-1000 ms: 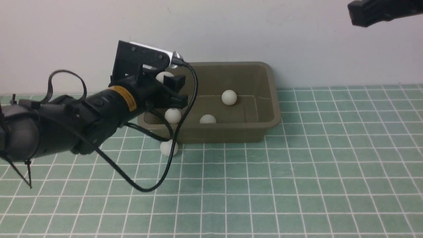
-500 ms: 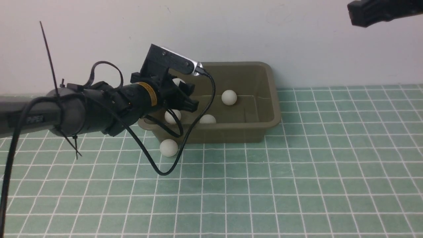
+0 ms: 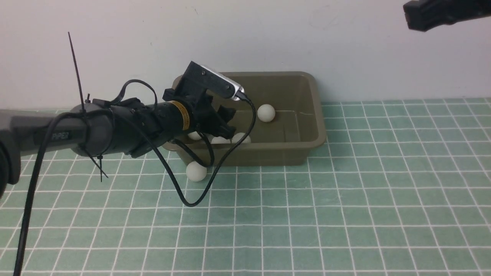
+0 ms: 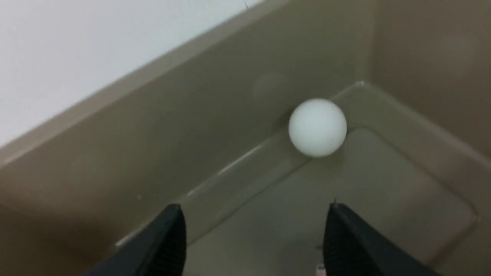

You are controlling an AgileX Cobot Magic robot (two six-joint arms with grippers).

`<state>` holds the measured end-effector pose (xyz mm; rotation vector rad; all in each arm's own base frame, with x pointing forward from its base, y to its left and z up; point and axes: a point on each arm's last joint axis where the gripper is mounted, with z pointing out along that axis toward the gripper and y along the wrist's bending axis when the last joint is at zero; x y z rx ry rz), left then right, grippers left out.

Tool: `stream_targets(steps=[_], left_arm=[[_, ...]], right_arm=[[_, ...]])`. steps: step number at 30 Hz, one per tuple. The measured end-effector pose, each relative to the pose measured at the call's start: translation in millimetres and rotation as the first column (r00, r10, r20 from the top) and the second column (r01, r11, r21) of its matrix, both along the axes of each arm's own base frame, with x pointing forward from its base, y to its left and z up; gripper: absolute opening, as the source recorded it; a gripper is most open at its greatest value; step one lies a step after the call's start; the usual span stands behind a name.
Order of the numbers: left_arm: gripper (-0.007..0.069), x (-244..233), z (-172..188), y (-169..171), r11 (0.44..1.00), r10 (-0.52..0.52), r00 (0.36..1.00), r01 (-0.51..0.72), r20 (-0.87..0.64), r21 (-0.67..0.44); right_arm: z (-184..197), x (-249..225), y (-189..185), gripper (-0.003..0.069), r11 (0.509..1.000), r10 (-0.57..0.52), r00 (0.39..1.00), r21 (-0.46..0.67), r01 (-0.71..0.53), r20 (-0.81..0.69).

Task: Put the table tennis balls in the box on the green coffee tablecloth.
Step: 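Drop the ball into the bin, then reach for and grasp a ping pong ball on the table beside the basket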

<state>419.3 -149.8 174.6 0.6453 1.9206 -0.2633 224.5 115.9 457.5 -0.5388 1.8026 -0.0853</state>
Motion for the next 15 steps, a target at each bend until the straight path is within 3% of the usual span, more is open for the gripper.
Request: stream_targets(steps=[7, 9, 15], left_arm=[[0.0437, -7.1, 36.4, 7.3, 0.997, 0.071, 0.997, -0.071, 0.008, -0.017], [0.0437, -13.4, 57.1, 15.1, 0.990, 0.142, 0.990, -0.142, -0.008, -0.017], [0.0437, -33.1, 87.1, 9.5, 0.981, 0.187, 0.982, -0.187, -0.005, 0.048]], right_arm=[[0.1, 0.0, 0.0, 0.0261, 1.000, 0.000, 1.000, 0.000, 0.000, 0.001], [0.5, 0.1, 0.4, 0.0261, 1.000, 0.004, 1.000, 0.003, -0.004, 0.006], [2.4, 0.3, 1.8, 0.0261, 1.000, 0.018, 1.000, 0.011, -0.018, 0.025]])
